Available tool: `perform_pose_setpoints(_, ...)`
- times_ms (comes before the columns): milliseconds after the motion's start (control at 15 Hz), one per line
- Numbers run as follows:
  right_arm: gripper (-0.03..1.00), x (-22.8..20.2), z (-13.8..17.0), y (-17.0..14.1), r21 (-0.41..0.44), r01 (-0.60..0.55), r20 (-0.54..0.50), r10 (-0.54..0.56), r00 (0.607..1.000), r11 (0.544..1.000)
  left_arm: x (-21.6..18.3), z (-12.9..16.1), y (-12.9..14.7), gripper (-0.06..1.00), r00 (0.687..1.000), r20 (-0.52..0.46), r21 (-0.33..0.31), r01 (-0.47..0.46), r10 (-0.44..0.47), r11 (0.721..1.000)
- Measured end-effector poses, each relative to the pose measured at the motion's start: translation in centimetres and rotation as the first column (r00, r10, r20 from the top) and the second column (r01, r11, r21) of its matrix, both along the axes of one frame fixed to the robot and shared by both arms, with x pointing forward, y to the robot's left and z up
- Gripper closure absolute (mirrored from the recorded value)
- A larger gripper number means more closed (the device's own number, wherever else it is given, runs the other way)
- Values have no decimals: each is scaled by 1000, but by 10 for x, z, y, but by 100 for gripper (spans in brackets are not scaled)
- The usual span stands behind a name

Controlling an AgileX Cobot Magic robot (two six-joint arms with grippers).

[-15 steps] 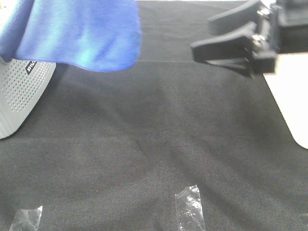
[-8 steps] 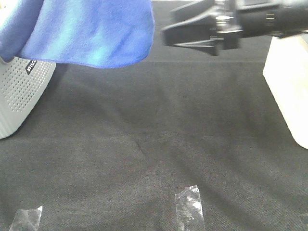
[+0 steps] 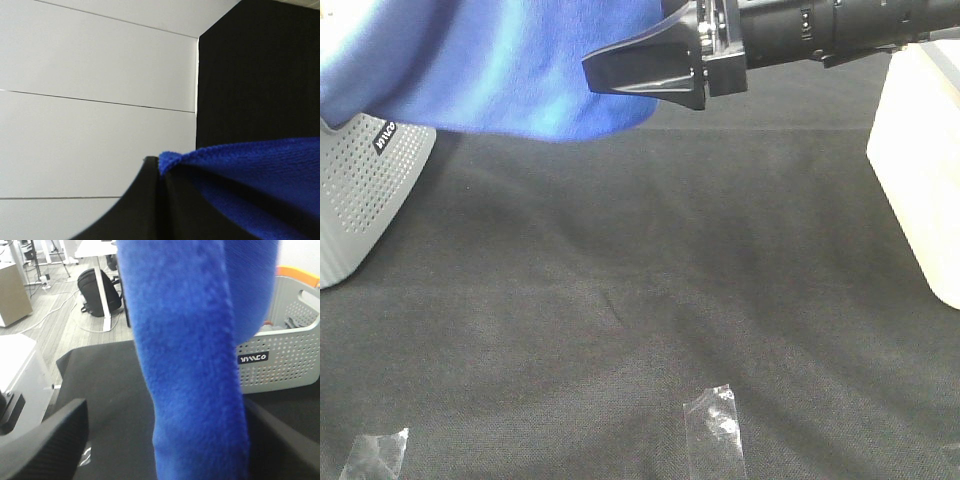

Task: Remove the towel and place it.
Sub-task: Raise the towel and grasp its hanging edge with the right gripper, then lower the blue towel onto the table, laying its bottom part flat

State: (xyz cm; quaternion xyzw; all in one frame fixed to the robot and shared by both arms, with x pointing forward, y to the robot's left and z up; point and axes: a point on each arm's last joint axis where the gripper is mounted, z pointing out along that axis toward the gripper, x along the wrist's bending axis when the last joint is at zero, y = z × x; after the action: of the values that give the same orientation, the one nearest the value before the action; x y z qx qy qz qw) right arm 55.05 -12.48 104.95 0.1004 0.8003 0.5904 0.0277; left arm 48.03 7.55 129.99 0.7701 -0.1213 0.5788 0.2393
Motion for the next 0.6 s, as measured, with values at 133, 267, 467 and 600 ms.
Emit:
perform_pose_setpoints(133, 36, -2, -4, -1, -44, -17, -27, 16, 1000, 999, 4, -3, -2, 94, 1000, 15, 30, -17, 16, 999)
perform_pose_setpoints(267, 61, -2, -5, -1, -54, -10, -63, 6, 998, 999, 5, -4, -2, 94, 1000, 17, 34, -20, 20, 999)
perform_pose_setpoints(467, 92, 1, 2, -1, -53, 8, -83, -12, 996, 999, 11, -11, -8, 94, 1000, 3, 50, -21, 21, 999)
perform_pose_setpoints(600, 97, 1, 0, -2, -112, -2, -109, -10, 994, 994, 15, -16, -13, 94, 1000, -11, 54, -22, 23, 998)
